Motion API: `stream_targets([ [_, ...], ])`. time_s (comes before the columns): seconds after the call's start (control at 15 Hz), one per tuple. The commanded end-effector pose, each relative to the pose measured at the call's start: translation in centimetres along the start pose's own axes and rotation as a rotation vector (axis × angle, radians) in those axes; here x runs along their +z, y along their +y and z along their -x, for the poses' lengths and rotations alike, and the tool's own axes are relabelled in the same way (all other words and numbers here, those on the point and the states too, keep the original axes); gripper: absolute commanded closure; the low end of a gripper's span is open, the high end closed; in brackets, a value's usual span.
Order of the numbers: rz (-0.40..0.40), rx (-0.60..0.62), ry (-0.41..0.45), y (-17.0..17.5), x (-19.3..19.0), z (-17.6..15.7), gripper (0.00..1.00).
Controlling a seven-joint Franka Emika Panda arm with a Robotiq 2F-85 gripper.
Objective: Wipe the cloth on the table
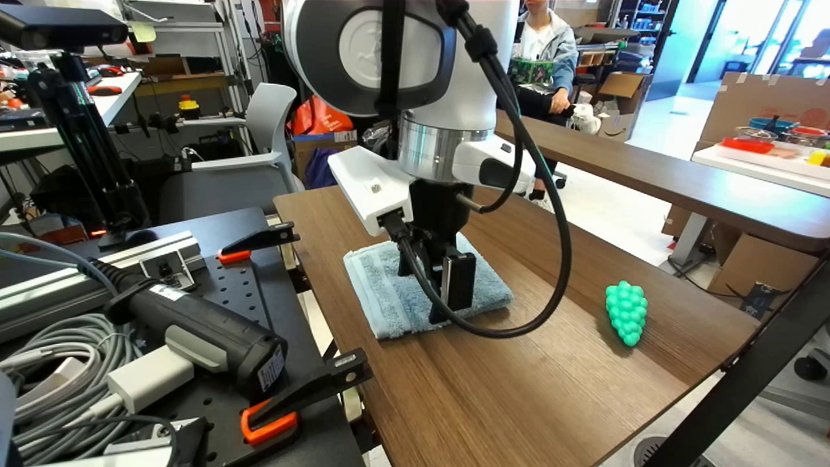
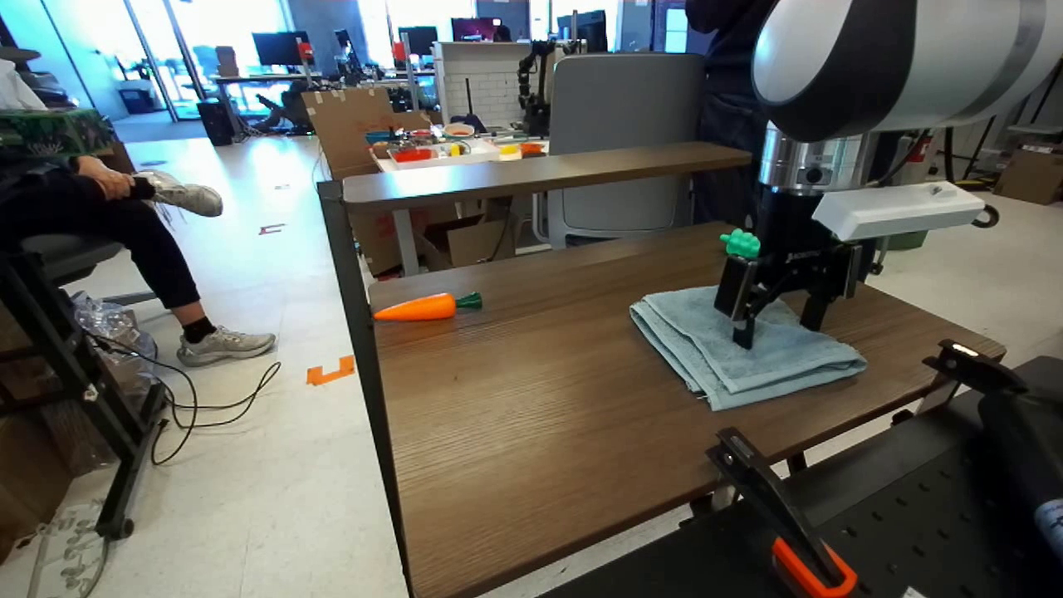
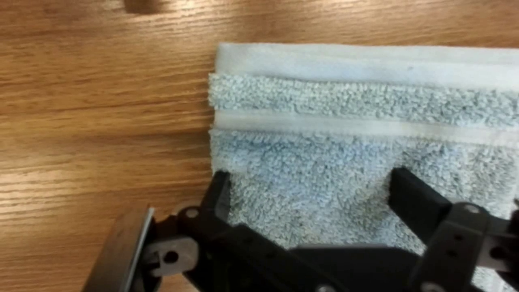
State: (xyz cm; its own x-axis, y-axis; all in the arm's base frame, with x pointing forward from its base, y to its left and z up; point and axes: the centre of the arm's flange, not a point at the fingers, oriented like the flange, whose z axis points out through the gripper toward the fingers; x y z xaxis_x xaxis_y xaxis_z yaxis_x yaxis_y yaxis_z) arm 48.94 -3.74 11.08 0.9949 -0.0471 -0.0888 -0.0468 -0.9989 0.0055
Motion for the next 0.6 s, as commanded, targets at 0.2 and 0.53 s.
stream_targets([
  [0.2,0.002,0.041,0.036,-0.9,1.5,-1.6,0.0],
  [0.53,0.041,0.137,0.042,1.0,4.8,-4.5,0.0],
])
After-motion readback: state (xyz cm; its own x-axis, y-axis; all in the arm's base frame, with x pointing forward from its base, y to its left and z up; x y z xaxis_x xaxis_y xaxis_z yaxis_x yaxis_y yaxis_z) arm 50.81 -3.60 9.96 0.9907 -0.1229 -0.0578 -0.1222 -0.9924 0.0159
